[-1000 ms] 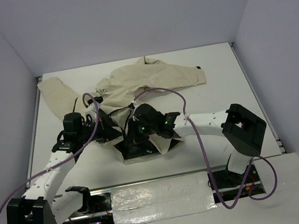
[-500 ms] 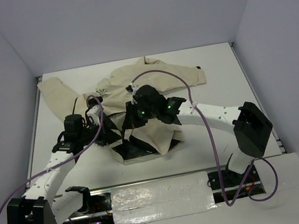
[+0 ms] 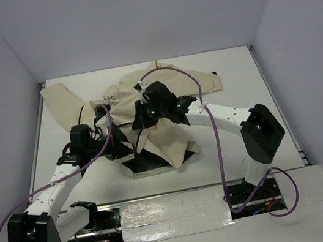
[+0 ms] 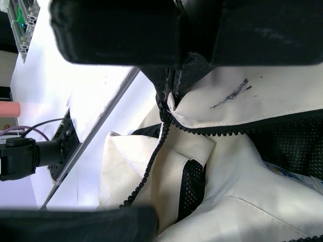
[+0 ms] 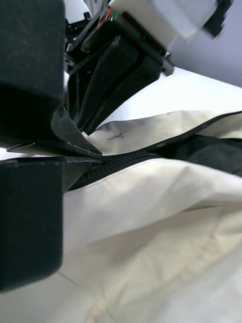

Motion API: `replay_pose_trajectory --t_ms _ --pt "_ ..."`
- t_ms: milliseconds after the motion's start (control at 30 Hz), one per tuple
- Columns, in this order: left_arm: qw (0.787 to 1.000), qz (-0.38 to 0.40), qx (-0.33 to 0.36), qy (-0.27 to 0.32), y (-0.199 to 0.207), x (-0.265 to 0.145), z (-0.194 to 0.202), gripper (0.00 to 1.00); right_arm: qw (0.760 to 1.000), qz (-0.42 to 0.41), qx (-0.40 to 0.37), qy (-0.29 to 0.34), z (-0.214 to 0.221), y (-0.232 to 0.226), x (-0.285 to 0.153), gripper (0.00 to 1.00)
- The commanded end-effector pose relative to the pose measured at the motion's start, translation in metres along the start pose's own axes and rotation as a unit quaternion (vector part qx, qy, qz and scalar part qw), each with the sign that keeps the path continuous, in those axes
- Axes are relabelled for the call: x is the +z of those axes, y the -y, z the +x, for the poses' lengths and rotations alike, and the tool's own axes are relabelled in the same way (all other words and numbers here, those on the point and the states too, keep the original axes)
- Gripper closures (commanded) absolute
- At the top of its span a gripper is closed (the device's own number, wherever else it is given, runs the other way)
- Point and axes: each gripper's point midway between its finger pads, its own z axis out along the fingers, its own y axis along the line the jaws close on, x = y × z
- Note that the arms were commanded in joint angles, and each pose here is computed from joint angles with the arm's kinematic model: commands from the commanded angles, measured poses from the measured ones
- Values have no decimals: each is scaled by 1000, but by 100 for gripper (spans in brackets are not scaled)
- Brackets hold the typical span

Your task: Zip up the jacket

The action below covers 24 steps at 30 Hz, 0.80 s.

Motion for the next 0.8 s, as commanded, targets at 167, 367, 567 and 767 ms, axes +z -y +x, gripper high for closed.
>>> replay_pose_trajectory --t_ms 167,367,567,767 --pt "1000 -1 -4 15 2 -1 -10 100 988 -28 -139 65 -17 -24 -45 85" --pt "999 22 -16 39 10 0 -23 100 979 -188 -34 77 52 -49 -70 100" --pt "998 39 -16 55 15 0 -33 100 973 -225 -43 35 93 -73 -43 100" --pt "998 39 -13 56 14 1 -33 100 982 -188 20 19 105 -50 -15 100"
